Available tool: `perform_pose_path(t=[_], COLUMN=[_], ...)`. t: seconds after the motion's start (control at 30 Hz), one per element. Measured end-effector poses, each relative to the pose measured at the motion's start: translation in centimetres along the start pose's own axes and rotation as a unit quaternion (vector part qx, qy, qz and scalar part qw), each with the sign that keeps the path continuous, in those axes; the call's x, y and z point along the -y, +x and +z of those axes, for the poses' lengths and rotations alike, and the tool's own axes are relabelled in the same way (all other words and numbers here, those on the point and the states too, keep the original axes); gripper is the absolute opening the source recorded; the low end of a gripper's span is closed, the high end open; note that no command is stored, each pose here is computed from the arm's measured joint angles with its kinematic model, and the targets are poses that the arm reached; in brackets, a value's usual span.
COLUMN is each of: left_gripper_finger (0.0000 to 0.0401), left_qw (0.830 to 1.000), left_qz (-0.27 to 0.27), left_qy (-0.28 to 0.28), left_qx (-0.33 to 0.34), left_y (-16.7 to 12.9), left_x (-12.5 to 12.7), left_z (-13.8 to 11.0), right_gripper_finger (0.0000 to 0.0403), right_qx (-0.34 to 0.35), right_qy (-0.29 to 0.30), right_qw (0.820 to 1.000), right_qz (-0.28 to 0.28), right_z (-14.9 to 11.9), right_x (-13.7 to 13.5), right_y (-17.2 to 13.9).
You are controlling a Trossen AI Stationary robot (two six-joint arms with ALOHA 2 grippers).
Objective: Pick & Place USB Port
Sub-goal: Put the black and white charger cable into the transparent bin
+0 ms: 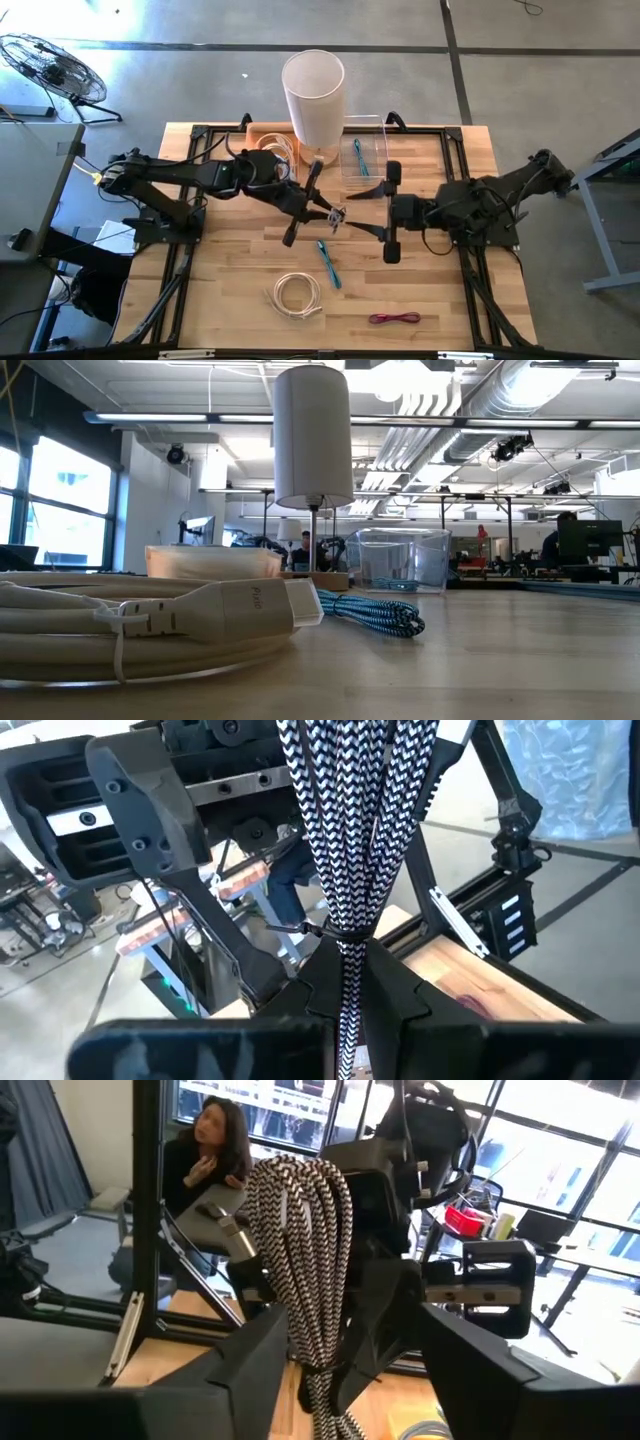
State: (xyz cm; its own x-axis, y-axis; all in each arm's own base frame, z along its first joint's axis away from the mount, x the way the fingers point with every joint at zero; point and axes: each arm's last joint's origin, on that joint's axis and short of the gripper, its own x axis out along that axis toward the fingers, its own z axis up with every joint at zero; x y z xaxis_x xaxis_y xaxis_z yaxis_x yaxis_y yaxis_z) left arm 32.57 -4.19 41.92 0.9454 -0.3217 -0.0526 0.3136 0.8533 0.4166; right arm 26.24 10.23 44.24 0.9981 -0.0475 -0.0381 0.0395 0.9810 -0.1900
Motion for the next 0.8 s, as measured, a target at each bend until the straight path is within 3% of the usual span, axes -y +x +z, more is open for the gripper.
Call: perform_pose_path(t=[0.17,0.53,0.8], left_gripper_finger=[0.0012,0.0012,0.0012], left_qw=[1.0,1.0,0.999], left_qz=[-0.001,-0.008,-0.004], left_qy=[0.002,0.006,0.006], left_qx=[-0.006,-0.025,-0.034], left_y=[0.0,0.3,0.2], left_x=[-0.1,-0.1,-0.3], left_z=[-0.2,-0.9,-1.1], right_gripper_finger=[0.0239,0.024,0.0202], right_qx=[-0.008,-0.019,-0.018], right_qy=[0.011,0.024,0.024], right_qw=[1.0,0.999,0.999], right_qz=[0.001,0.025,0.03], right_z=[-0.4,-1.3,-1.4], right_x=[0.0,0.5,0.8], right_y=[0.6,2.3,2.4])
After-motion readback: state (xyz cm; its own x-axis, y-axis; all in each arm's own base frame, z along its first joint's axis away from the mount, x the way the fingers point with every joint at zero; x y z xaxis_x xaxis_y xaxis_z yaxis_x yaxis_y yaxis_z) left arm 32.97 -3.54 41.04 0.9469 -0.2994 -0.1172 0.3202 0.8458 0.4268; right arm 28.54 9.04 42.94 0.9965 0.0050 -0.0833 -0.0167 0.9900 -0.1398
